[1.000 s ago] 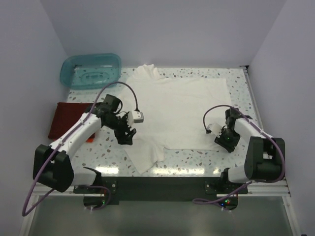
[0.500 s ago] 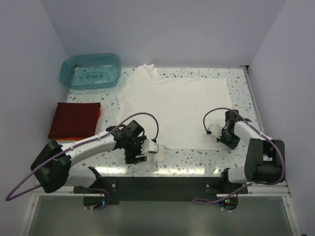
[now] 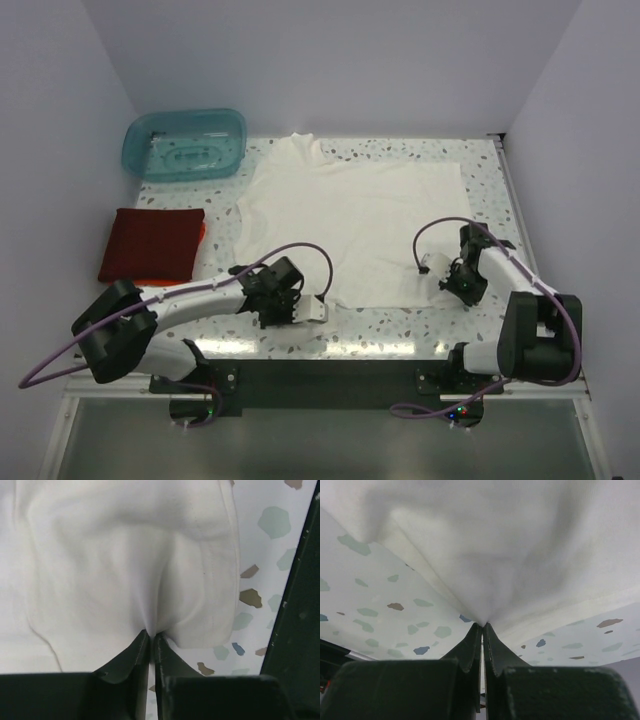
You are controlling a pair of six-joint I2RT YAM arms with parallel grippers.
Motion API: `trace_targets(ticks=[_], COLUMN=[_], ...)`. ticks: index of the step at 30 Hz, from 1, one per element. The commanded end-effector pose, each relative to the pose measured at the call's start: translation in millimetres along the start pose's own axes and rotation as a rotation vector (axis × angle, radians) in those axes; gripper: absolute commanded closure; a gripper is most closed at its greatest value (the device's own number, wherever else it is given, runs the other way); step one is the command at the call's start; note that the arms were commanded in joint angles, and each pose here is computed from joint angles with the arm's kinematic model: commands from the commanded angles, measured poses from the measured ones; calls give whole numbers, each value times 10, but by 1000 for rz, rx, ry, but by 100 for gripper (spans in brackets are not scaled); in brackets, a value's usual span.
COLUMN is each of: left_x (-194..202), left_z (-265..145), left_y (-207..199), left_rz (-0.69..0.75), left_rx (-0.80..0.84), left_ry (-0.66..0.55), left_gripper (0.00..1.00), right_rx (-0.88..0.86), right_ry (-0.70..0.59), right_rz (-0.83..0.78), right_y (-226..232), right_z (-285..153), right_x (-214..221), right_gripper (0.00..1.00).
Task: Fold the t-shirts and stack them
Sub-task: Fold the tshirt
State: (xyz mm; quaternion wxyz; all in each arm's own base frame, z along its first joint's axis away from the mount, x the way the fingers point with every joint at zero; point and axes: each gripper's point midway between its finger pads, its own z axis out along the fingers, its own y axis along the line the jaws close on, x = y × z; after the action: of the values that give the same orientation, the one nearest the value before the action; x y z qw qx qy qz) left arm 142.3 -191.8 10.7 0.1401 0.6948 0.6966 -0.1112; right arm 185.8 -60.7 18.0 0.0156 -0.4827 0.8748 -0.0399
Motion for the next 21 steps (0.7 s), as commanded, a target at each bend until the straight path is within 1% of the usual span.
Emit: trace_targets(ticks=[1, 2, 3, 4, 6, 8, 9, 10, 13, 18, 21], left_x=[99, 29, 57, -7, -56, -74, -126, -83, -148, -294, -292], left_z=[-150, -240, -312, -386, -548, -734, -782, -858, -1024, -1104, -1148], left_y=[-221, -266, -331, -326, -312, -144, -130, 15, 265, 605, 851], left_rz=[5, 21, 18, 32, 31, -26, -12, -67, -65, -49, -68], left_rx=[88, 104, 128, 129, 120, 90, 94, 72, 47, 18, -3], left_ry=[39, 0, 10, -13, -39, -75, -86, -97, -116, -128, -136], left_gripper=[90, 95, 98, 100, 100, 100, 100, 100, 100, 100, 100], right_rx=[-6, -9, -16, -16, -18, -25, -24, -25, -44, -41, -49], right_ry=[-47, -46, -42, -43, -41, -58, -61, -63, -73, -82, -86], right_rz=[-22, -23, -27, -37, -53, -70, -70, -65, -61, -56, -58], right_y=[-17, -5, 30, 36, 87, 102, 88, 69, -18, -281, -420], right_z=[-216, -244, -295, -325, -398, -461, -481, -496, -530, -591, -629], right_x=[-45, -26, 5, 33, 83, 84, 75, 77, 24, -94, -164], right_gripper=[100, 100, 100, 100, 100, 100, 100, 100, 100, 100, 100])
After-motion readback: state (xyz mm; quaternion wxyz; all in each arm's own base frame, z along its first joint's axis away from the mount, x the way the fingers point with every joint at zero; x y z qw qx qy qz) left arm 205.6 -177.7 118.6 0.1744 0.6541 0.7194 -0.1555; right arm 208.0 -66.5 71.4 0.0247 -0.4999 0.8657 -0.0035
